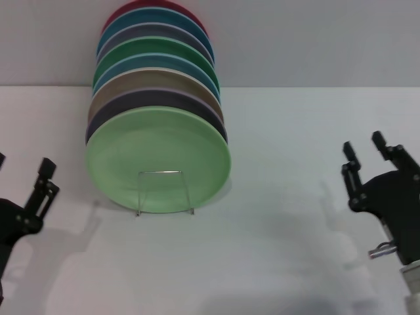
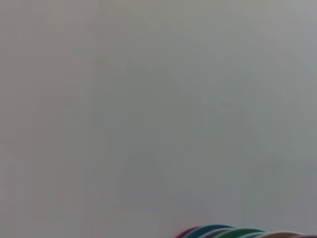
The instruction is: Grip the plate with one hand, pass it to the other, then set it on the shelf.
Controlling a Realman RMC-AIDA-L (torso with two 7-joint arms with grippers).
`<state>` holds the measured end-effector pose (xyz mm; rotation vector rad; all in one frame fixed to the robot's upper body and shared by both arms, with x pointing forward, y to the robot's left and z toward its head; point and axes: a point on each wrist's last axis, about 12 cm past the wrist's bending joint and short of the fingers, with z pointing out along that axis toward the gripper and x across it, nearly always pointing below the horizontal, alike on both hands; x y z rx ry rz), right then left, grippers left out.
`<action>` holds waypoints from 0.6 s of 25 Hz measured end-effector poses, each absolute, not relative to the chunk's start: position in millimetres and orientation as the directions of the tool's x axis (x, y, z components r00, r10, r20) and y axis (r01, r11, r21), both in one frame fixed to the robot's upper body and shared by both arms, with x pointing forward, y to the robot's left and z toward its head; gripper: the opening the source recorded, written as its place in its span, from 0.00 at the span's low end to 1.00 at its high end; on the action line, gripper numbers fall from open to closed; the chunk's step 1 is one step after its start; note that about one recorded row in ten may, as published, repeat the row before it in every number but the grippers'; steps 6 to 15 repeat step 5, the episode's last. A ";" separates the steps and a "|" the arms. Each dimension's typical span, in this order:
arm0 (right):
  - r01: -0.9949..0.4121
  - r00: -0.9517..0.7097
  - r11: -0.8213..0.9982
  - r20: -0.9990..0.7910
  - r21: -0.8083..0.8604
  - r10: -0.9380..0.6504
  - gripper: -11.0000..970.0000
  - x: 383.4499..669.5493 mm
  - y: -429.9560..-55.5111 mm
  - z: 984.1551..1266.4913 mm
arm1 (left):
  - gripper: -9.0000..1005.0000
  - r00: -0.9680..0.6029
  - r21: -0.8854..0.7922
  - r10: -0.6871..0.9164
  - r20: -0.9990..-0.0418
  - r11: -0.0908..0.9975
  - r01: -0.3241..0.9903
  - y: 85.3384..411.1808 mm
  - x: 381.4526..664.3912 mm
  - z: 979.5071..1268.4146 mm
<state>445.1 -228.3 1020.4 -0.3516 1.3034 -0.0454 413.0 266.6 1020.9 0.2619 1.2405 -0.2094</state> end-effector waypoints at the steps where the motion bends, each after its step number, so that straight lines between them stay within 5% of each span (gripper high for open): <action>1: -0.164 0.271 0.946 -0.935 -0.279 -0.229 0.42 445.1 -228.3 1020.4 | 0.62 0.278 -0.035 -0.116 -0.954 0.960 0.279 275.3 418.4 1021.4; 15: -0.111 0.257 0.960 -0.940 -0.257 -0.223 0.42 454.3 -251.3 1019.9 | 0.62 0.255 -0.112 -0.165 -0.953 0.971 0.213 285.7 428.1 1021.1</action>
